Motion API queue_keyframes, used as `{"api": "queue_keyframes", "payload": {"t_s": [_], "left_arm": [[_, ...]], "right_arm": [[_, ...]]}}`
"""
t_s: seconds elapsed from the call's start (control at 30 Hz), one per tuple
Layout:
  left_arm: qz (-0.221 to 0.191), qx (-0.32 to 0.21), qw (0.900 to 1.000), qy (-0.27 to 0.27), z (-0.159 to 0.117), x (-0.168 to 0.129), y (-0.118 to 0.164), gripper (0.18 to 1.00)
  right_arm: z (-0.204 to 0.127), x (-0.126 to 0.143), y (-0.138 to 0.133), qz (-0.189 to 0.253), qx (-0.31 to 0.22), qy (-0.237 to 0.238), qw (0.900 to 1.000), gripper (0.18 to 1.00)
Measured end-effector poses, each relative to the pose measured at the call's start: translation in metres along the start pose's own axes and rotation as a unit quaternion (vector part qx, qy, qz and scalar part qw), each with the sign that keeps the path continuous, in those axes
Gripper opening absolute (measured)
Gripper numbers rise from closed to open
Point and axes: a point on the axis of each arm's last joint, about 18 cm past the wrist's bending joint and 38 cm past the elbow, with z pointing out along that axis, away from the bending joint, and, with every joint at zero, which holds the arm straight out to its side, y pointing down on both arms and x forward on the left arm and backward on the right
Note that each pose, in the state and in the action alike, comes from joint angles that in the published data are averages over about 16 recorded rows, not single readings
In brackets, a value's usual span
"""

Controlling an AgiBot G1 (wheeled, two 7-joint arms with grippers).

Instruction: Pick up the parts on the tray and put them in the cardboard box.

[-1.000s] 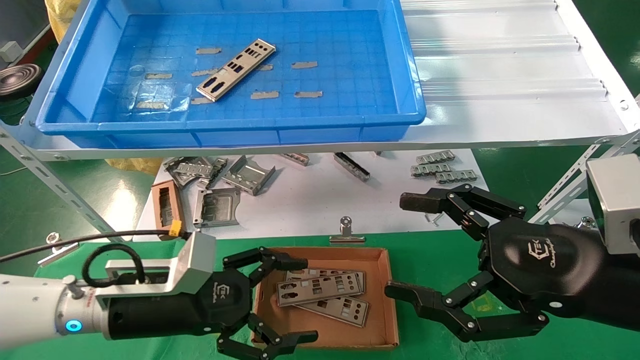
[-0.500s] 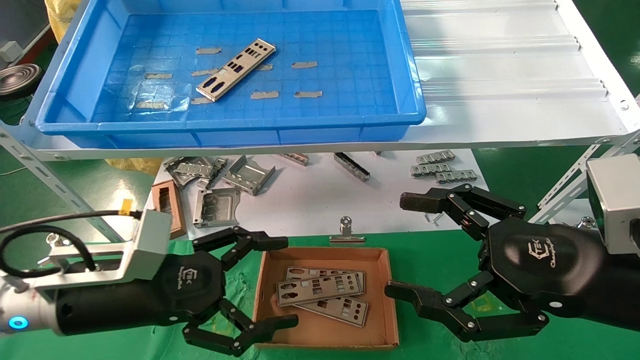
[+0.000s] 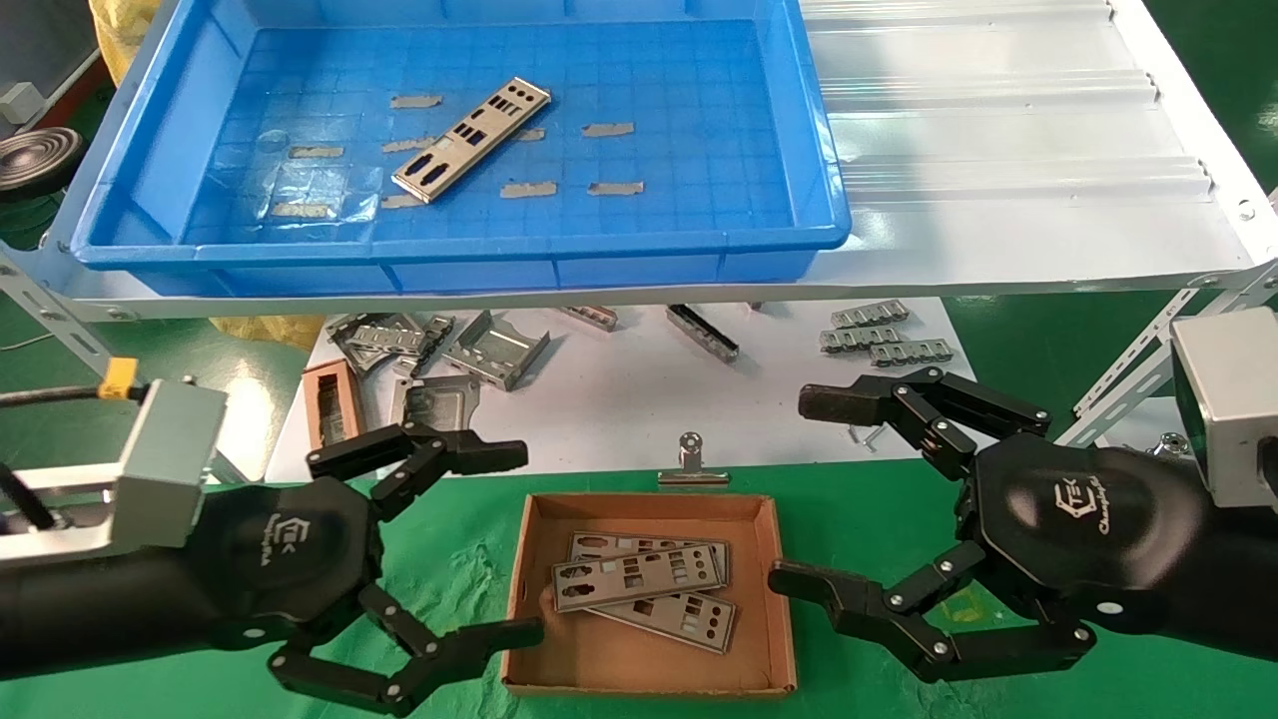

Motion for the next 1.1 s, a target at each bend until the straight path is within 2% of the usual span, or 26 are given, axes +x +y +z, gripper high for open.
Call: {"api": "queue_keyframes", "payload": {"t_s": [0.57,1.1], "left_arm": [[0.017,0.001,0.9998,0.003,-0.025,0.022,-0.041,1.001],[0.019,0.001,0.9998,0.004,-0.027,0.026,-0.045,1.001]], "right_arm": [[0.000,0.000,0.000,0.000,0.000,0.000,1.000,1.000],[0.000,0.000,0.000,0.000,0.000,0.000,1.000,1.000]]}}
